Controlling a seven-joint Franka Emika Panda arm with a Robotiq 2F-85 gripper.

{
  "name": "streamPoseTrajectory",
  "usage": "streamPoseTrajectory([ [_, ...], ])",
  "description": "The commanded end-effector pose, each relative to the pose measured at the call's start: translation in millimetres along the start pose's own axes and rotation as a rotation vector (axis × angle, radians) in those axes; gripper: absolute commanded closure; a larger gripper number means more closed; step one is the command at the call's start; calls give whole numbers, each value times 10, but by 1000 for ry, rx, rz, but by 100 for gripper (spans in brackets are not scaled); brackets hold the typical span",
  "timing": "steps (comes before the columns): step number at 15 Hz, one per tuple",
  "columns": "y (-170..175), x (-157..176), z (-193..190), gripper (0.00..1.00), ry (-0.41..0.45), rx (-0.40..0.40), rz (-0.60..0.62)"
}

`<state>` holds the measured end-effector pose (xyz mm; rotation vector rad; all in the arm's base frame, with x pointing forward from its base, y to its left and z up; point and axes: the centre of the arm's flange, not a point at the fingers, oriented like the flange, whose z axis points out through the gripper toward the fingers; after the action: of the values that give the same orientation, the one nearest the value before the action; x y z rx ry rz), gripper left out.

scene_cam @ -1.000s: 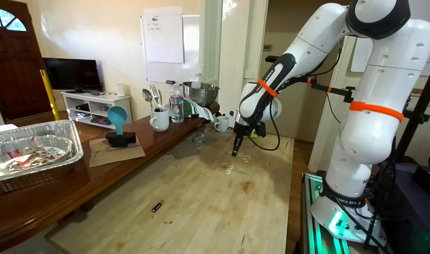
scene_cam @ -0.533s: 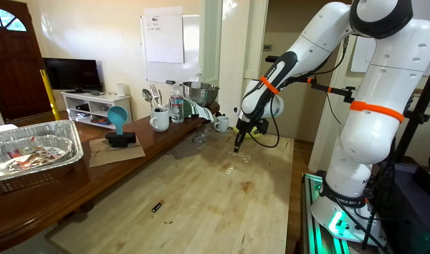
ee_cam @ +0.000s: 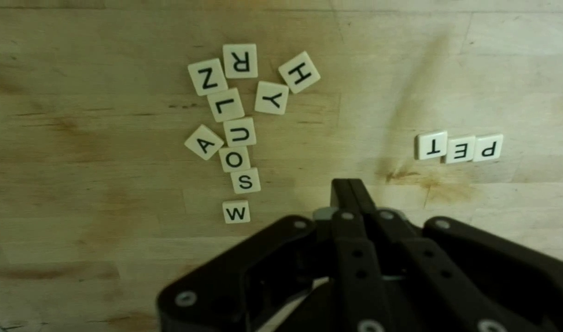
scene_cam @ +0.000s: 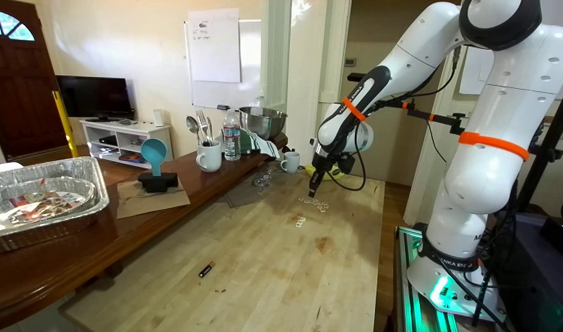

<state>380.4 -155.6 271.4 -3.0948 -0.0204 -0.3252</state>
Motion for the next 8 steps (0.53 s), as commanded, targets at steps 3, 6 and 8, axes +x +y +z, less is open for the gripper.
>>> streamPoseTrajectory([
  [3,-181,-54,-37,100,-34,41,-8],
  [6,-343,-57,-37,74,-49,57,-33],
  [8,-463,-60,-32,67,-64,68,-49],
])
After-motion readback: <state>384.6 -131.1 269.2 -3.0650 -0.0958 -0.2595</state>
